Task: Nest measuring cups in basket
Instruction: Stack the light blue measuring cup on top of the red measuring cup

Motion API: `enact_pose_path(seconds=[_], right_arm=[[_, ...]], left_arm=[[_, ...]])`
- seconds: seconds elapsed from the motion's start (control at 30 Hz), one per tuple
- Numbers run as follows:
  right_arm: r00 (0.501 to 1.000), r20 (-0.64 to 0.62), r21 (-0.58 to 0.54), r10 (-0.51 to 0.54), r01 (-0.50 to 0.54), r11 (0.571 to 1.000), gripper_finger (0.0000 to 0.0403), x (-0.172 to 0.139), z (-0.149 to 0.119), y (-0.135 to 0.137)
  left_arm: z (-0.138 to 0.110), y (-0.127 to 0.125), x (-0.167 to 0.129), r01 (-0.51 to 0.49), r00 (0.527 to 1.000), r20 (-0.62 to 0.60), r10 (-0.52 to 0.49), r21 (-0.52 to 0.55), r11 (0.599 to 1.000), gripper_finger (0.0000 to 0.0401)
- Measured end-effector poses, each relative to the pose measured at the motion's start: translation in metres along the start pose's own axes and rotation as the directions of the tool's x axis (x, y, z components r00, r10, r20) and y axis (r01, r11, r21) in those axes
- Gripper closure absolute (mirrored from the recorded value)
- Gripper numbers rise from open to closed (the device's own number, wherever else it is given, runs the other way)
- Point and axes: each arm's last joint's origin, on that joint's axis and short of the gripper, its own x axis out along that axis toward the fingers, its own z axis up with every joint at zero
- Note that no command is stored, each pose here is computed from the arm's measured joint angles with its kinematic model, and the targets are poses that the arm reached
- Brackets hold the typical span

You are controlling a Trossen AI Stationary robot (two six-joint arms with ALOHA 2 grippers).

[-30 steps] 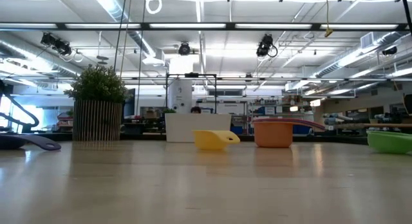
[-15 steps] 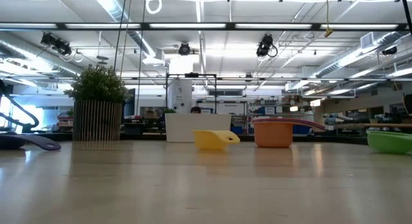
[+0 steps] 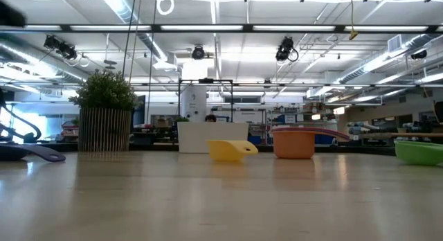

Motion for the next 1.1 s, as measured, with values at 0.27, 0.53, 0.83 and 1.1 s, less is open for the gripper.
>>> enact_pose_path(seconds=[0.27,0.53,0.83,1.1], right_arm=[[0.988,-0.075,0.171,-0.137,0.148,0.974,0.0390,-0.017,-0.016,-0.014],[0.980,-0.116,0.210,-0.163,0.185,0.960,0.0390,-0.006,-0.017,-0.020],[0.963,-0.134,0.385,-0.234,0.269,0.883,0.0393,-0.005,-0.018,-0.033],[0.925,-0.193,0.411,-0.327,0.379,0.829,0.0392,0.001,-0.025,-0.055]], left_arm=[[0.043,0.060,-0.056,-0.066,0.987,0.152,0.053,0.082,0.994,0.0394],[0.080,0.122,-0.107,-0.128,0.932,0.358,0.053,0.190,0.973,0.0394],[0.110,0.180,-0.115,-0.279,0.871,0.468,0.149,0.220,0.935,0.0395],[0.164,0.211,-0.088,-0.192,0.821,0.571,0.029,0.228,0.954,0.0395]])
